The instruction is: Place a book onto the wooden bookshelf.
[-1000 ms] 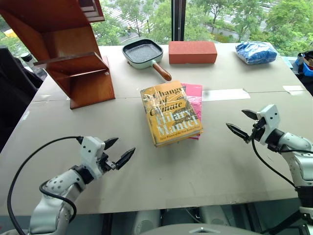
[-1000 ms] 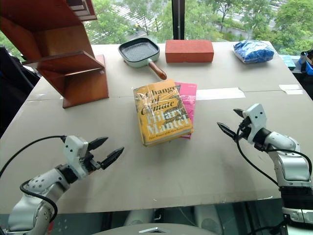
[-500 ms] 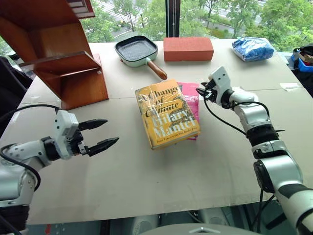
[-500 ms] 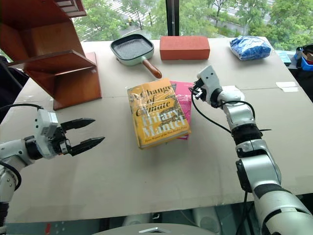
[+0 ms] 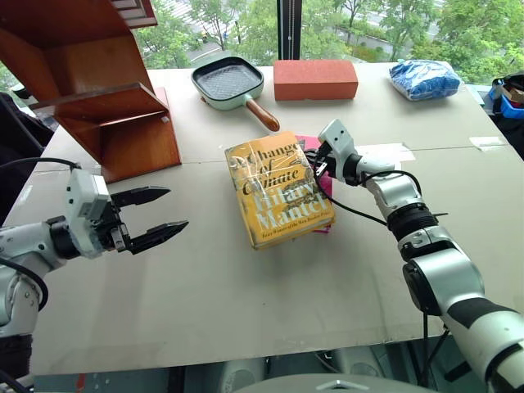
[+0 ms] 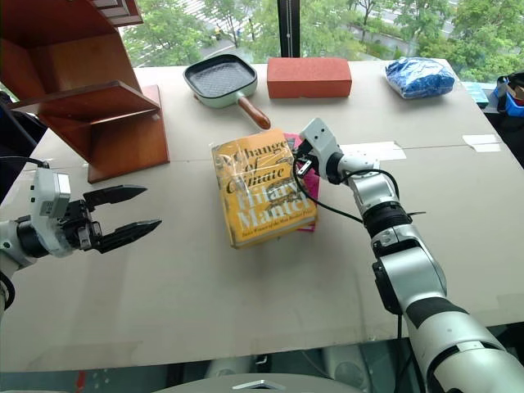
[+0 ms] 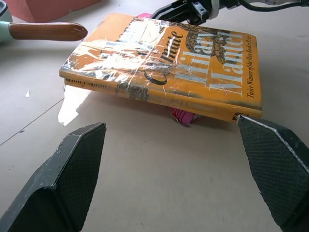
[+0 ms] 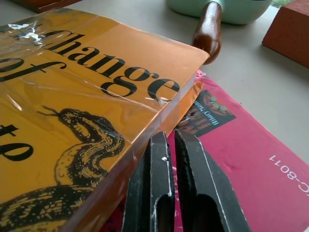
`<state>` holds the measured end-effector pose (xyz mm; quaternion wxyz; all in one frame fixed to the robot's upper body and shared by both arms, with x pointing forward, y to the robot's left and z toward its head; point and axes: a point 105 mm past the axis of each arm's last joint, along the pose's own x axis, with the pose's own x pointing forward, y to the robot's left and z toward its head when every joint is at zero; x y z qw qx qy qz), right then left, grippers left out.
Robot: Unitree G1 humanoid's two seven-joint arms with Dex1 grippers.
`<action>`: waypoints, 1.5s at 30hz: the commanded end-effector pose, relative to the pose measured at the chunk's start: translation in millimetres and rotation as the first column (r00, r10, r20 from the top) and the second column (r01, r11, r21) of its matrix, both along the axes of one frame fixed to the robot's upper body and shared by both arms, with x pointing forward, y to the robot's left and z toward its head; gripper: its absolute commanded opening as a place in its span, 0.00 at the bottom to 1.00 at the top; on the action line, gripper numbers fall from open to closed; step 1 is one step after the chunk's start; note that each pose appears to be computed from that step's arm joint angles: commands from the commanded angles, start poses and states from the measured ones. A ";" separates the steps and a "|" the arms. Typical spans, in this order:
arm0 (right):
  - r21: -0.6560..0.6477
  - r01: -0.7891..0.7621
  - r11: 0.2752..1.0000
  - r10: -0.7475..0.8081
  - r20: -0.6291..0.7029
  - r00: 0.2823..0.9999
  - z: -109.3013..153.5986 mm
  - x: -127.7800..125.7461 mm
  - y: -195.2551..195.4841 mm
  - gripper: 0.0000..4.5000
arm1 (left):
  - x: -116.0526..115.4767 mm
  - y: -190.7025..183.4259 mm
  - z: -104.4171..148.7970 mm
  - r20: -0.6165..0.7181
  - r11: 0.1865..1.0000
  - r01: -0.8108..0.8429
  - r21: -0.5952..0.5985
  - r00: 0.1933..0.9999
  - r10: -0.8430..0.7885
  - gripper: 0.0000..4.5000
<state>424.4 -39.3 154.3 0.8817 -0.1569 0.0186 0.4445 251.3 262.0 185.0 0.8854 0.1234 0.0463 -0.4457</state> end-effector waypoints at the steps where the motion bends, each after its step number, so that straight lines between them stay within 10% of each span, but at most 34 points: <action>1: 0.006 -0.100 0.995 0.100 0.038 0.994 13.4 -13.7 15.8 0.01 | 0.7 0.8 9.4 0.030 1.000 0.008 0.013 1.000 -0.009 1.00; 15: 0.023 -0.060 0.998 0.058 0.088 0.994 30.8 -25.1 -9.6 0.01 | 10.2 0.7 -24.6 -0.109 0.985 -0.170 -0.005 0.980 0.169 1.00; 19: 0.042 -0.077 0.996 0.072 0.109 0.991 47.5 -50.6 -35.3 0.24 | 8.5 -17.5 -48.6 -0.320 0.949 -0.287 -0.128 0.918 0.235 1.00; 27: 0.014 -0.171 0.985 0.170 0.060 0.984 56.0 -128.7 -62.3 0.99 | 6.6 -59.0 -71.6 -0.690 0.725 -0.481 -0.492 0.723 0.011 1.00; 39: 0.067 -0.148 0.987 0.147 0.024 0.989 67.3 -179.9 -70.7 0.99 | 24.6 -107.9 -88.5 -0.795 0.470 -0.642 -0.606 0.506 -0.335 1.00; 45: 0.062 -0.110 0.992 0.110 0.014 0.994 66.2 -183.8 -75.4 0.99 | 28.1 -110.8 -95.5 -0.812 0.475 -0.659 -0.583 0.453 -0.369 1.00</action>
